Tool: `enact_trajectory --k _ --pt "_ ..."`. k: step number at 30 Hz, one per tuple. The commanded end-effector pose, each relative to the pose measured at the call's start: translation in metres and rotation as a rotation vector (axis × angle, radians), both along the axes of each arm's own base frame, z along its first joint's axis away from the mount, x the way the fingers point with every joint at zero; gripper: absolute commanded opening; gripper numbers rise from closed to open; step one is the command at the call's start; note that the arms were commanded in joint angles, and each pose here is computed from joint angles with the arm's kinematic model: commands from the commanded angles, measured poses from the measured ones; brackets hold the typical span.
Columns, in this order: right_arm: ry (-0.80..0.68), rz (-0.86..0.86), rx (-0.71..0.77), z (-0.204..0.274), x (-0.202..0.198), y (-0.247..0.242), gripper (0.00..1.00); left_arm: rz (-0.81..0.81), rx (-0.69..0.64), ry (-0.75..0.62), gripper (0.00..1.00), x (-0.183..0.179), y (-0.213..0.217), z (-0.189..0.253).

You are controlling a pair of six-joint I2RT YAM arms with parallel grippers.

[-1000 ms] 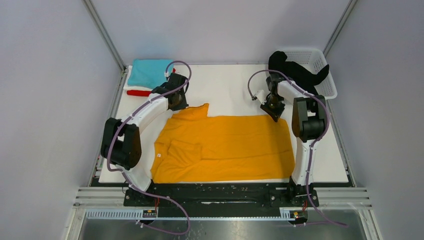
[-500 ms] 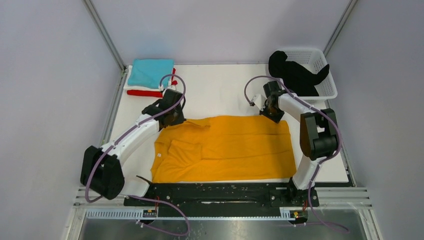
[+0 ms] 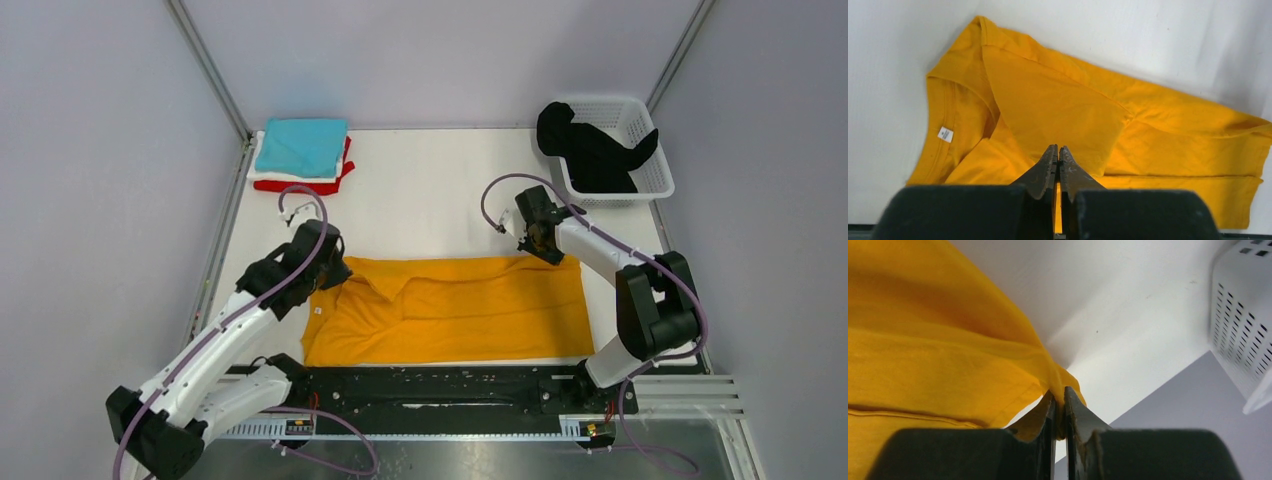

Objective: Fold and stack the t-shirts
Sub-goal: Fold the other side of the tshirt into a rectangle

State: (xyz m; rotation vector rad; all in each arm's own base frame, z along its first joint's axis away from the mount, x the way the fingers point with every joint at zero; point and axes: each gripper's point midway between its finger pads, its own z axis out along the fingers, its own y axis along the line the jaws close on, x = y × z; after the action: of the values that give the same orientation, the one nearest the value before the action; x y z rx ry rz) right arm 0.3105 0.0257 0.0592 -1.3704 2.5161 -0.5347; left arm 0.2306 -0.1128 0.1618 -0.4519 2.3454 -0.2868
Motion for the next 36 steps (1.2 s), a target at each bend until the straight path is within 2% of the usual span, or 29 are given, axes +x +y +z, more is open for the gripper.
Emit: enact_trajectory --k 1,10,18,21,28,33,34,35,36 --pt "-0.104 -0.052 -0.067 0.023 -0.002 -0.01 0.09 0.044 -0.026 0.008 0.0 -0.022 0.008 -0.001" --pt "-0.145 -0.059 -0.092 0.034 -0.029 -0.011 0.13 0.027 -0.071 0.086 0.0 -0.062 0.013 -0.018" --pt "-0.114 -0.085 -0.145 0.02 -0.058 -0.014 0.17 -0.004 -0.11 0.154 0.0 -0.089 0.013 -0.031" --pt "-0.108 -0.102 -0.167 0.015 -0.064 -0.015 0.19 0.015 -0.083 0.18 0.0 -0.098 0.022 -0.041" --pt "-0.075 -0.147 -0.231 0.009 -0.079 -0.022 0.25 0.018 -0.124 0.291 0.0 -0.118 0.014 -0.072" --pt "-0.05 -0.145 -0.275 0.006 -0.089 -0.028 0.35 0.061 -0.098 0.312 0.0 -0.123 0.02 -0.079" --pt "-0.047 -0.15 -0.283 0.007 -0.09 -0.028 0.41 0.064 -0.091 0.318 0.01 -0.124 0.021 -0.08" --pt "-0.042 -0.157 -0.291 0.009 -0.091 -0.029 0.73 0.064 -0.086 0.325 0.05 -0.125 0.021 -0.082" --pt "-0.027 -0.16 -0.291 0.01 -0.096 -0.029 0.96 0.068 -0.08 0.334 0.07 -0.126 0.021 -0.083"
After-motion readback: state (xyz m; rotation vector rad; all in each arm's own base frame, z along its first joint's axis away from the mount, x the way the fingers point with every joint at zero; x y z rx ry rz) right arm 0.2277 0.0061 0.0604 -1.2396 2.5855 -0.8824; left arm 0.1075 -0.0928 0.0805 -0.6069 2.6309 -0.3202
